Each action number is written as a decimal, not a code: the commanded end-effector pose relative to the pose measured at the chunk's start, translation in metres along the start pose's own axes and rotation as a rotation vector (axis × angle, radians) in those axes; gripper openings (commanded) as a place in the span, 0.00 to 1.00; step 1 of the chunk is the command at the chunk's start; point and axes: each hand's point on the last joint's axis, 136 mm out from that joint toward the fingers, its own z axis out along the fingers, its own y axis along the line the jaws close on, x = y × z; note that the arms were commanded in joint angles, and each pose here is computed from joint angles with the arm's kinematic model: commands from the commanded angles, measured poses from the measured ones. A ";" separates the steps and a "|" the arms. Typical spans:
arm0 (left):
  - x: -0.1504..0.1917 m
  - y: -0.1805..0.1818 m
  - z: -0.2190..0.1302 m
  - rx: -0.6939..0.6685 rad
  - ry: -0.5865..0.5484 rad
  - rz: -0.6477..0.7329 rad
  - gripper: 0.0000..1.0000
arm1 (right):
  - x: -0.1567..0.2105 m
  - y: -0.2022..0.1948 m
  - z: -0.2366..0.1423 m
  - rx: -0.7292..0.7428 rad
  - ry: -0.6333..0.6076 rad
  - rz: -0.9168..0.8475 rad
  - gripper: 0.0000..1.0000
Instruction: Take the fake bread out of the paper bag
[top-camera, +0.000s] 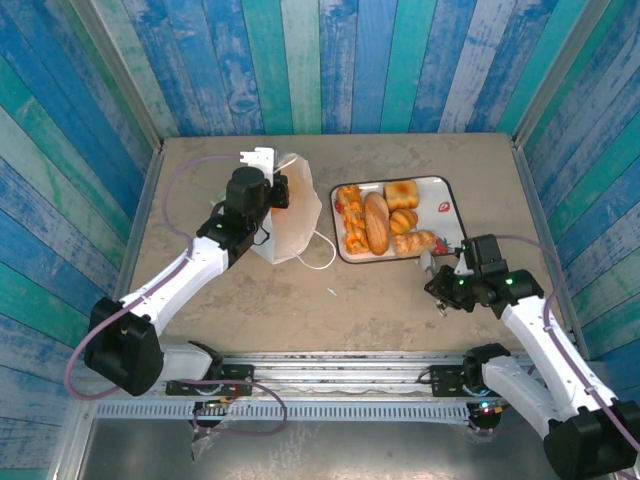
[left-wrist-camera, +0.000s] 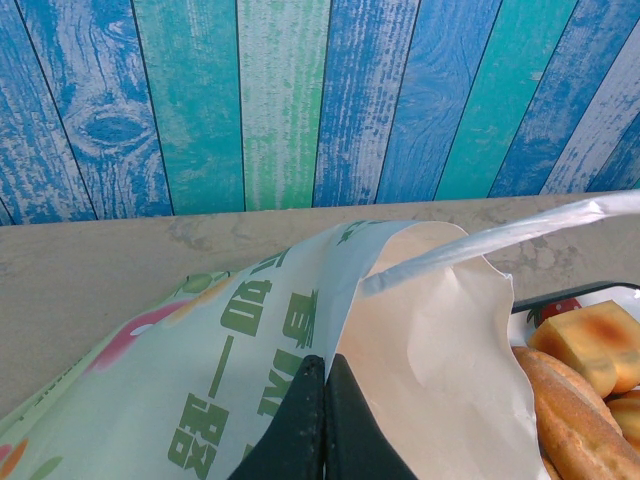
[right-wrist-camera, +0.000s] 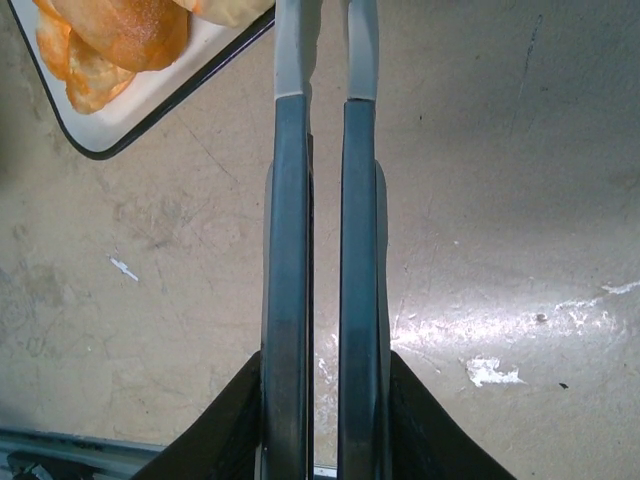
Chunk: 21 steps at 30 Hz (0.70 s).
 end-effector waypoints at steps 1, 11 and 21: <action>-0.023 -0.004 -0.005 0.015 -0.070 -0.009 0.00 | -0.015 0.016 -0.004 -0.052 -0.048 -0.040 0.29; -0.022 -0.003 -0.006 0.015 -0.068 -0.013 0.00 | -0.009 0.024 0.009 -0.095 0.028 -0.048 0.28; -0.022 -0.004 -0.008 0.020 -0.067 -0.001 0.00 | 0.000 0.020 -0.008 -0.073 0.035 -0.056 0.28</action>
